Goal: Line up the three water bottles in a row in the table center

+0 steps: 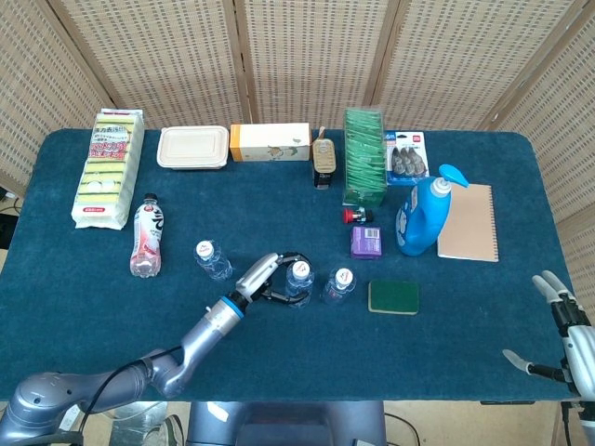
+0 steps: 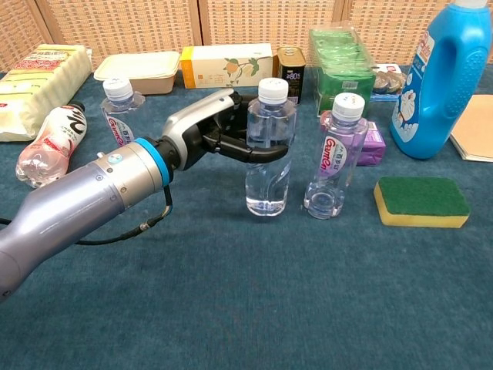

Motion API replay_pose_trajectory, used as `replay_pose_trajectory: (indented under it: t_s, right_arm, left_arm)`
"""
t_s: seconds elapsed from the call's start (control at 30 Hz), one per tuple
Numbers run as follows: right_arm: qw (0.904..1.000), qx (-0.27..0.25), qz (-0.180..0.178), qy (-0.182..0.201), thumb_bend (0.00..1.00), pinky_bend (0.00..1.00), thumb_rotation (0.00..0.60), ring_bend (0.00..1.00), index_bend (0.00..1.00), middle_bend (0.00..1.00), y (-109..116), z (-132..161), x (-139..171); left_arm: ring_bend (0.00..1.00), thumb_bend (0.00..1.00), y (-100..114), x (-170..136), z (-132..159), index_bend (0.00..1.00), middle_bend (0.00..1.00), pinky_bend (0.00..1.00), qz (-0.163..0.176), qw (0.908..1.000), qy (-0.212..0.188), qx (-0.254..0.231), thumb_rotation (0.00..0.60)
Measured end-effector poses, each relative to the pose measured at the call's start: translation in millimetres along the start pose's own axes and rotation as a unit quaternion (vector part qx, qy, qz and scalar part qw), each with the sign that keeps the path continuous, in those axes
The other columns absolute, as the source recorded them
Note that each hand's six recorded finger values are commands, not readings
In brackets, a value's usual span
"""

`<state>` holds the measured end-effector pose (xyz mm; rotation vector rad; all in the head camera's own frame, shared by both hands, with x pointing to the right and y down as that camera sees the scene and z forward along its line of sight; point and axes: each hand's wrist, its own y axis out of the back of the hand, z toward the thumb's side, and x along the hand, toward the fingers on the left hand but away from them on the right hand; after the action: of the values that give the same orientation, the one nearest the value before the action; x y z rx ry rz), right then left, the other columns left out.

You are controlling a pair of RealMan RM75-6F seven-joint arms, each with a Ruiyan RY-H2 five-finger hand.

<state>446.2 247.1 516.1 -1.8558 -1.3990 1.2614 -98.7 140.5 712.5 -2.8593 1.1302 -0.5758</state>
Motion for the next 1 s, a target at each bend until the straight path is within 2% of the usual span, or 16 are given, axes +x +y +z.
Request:
replay_pose_trajectory:
  t_s: [0.2,0.53,0.63,0.73,0.83,1.0]
  right_arm:
    - [1.0000,-0.004,0.005,0.003,0.01,0.09,0.600,0.00,0.04,0.00,-0.4,0.5,-0.2]
    - [0.9999,-0.008,0.007,0.006,0.00,0.09,0.600,0.00,0.04,0.00,0.8,1.0,1.3]
    - [0.9999,-0.009,0.009,0.007,0.01,0.09,0.600,0.00,0.04,0.00,0.7,0.9,1.5]
    - [0.9999,-0.010,0.009,0.008,0.01,0.09,0.600,0.00,0.04,0.00,1.0,1.1,1.7]
    - [0.9997,-0.016,0.011,0.012,0.01,0.09,0.600,0.00,0.04,0.00,0.8,1.7,1.6]
    - [0.9997,-0.016,0.012,0.014,0.01,0.09,0.600,0.00,0.04,0.00,1.0,0.6,0.6]
  left_arm:
    - [0.32,0.30,-7.4,0.5,-1.3,0.66,0.55,0.42,0.000,0.9992,-0.013,0.037,0.600]
    - [0.32,0.29,-8.6,2.6,-5.5,0.66,0.54,0.42,0.009,0.9987,-0.013,0.049,0.600]
    - [0.32,0.29,-7.6,2.9,-4.6,0.66,0.51,0.42,0.012,0.9984,-0.016,0.053,0.600]
    - [0.30,0.29,-8.6,2.9,-6.0,0.65,0.41,0.42,0.009,0.9981,-0.014,0.058,0.600]
    - [0.25,0.29,-10.0,2.9,-9.9,0.58,0.30,0.42,0.004,0.9982,-0.006,0.060,0.600]
    - [0.19,0.29,-8.0,2.4,-11.1,0.34,0.16,0.42,0.005,0.9984,-0.004,0.056,0.600]
